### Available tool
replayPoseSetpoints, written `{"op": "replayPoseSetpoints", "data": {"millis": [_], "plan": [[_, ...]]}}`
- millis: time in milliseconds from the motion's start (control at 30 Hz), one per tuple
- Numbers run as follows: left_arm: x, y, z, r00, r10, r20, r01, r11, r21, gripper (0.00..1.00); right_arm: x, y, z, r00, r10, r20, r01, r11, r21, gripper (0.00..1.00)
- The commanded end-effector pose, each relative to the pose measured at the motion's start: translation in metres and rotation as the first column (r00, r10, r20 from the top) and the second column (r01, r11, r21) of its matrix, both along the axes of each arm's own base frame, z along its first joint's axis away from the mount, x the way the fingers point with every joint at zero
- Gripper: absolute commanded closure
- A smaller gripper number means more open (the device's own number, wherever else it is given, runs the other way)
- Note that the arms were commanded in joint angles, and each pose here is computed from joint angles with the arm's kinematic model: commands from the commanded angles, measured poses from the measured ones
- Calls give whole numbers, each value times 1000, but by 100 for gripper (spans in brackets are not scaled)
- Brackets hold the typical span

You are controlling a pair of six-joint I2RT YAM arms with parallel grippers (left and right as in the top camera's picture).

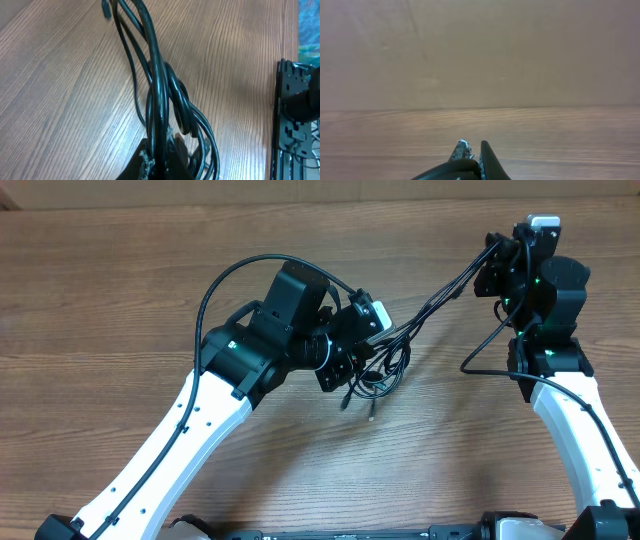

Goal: Untangle cables

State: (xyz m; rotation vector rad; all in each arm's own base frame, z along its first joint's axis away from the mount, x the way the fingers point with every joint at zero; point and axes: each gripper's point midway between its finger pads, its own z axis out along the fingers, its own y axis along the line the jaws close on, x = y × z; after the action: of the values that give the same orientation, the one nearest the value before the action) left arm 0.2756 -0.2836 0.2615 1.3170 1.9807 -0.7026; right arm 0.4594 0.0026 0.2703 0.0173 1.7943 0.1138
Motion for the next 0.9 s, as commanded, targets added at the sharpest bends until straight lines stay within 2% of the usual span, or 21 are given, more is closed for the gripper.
{"op": "replayPoseSetpoints", "data": {"millis": [0,67,100,133,167,333,433,500,567,733,800,867], "plan": [[-11,8,16,998,-36,46,36,999,-3,96,0,-53,21,974,-219,64,226,967,-119,96],[-9,10,14,998,-22,52,22,1000,11,96,-1,-60,19,965,-255,57,260,957,-125,69],[-6,12,13,998,-9,58,8,1000,24,96,-2,-61,16,963,-265,44,268,956,-118,42],[-3,14,11,998,10,64,-13,999,39,96,-3,-61,9,962,-273,15,273,957,-97,4],[3,19,9,996,63,60,-67,996,55,96,-6,-61,-3,957,-287,-36,285,957,-54,0],[12,27,6,986,161,42,-164,984,76,96,-23,-58,-48,915,-320,-244,356,927,120,0],[14,26,8,982,186,29,-188,980,58,96,-33,-32,-72,913,-189,-362,273,941,197,0],[18,24,12,974,227,11,-227,973,33,96,-44,-4,-87,896,-31,-443,167,948,272,0],[23,26,13,960,280,-3,-280,960,23,96,-58,16,-98,861,82,-502,106,936,335,0],[32,35,11,915,400,-51,-399,917,24,96,-94,25,-130,741,128,-659,150,925,348,0],[37,40,12,874,473,-112,-476,880,8,96,-112,35,-139,679,185,-710,152,911,383,0],[41,45,12,842,518,-155,-524,852,-2,96,-121,42,-141,648,228,-727,148,898,414,0]]}}
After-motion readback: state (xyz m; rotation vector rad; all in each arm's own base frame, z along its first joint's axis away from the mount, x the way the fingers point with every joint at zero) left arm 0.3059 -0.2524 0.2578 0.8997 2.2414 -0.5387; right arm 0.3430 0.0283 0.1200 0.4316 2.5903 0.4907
